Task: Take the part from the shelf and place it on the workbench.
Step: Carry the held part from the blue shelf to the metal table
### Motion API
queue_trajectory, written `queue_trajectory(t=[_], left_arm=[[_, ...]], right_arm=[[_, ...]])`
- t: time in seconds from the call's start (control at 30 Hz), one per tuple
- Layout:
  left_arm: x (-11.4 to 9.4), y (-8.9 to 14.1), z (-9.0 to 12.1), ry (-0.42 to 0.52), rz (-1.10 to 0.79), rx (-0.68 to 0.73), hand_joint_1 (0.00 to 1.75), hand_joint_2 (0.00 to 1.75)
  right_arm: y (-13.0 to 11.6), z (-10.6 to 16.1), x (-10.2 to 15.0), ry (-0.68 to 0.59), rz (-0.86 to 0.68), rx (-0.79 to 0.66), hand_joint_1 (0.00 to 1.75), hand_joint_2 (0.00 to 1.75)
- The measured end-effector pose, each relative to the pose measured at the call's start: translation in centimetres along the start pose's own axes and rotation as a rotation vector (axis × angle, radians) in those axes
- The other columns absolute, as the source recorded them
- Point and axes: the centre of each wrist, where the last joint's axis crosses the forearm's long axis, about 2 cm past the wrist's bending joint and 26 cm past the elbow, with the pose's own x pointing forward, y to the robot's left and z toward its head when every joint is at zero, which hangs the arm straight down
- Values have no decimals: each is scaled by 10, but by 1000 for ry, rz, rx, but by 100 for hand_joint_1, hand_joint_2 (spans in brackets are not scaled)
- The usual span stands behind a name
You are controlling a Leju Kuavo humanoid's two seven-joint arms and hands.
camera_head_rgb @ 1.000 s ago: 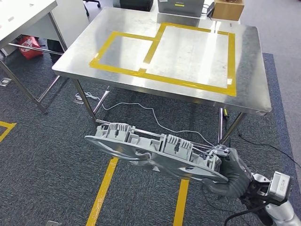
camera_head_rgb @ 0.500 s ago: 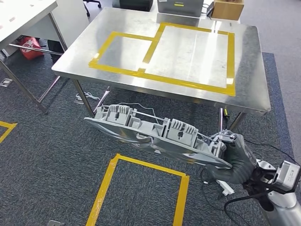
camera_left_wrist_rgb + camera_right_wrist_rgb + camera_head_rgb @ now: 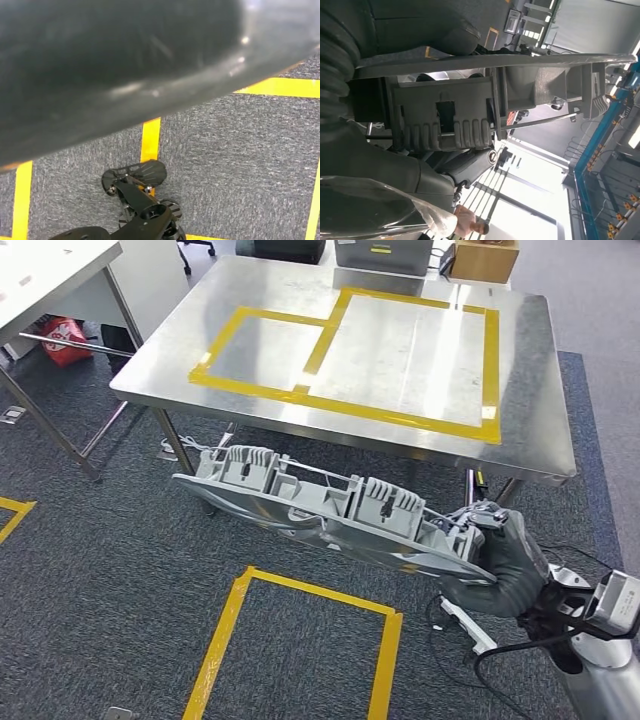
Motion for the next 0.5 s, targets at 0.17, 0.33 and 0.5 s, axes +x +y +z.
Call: queue_trajectory(t=[0.17, 0.33, 0.5], left_arm=[[0, 0, 0, 0, 0, -1, 0, 0], [0, 1, 0, -1, -2, 1, 0, 0], [2, 0, -1, -5, -5, 1, 0, 0]], right_arm=[[-1, -2, 0, -5, 3, 1, 175, 175], [-2, -3, 1, -8, 5, 1, 175, 175], [-4, -5, 2, -16, 9, 6, 175, 175]])
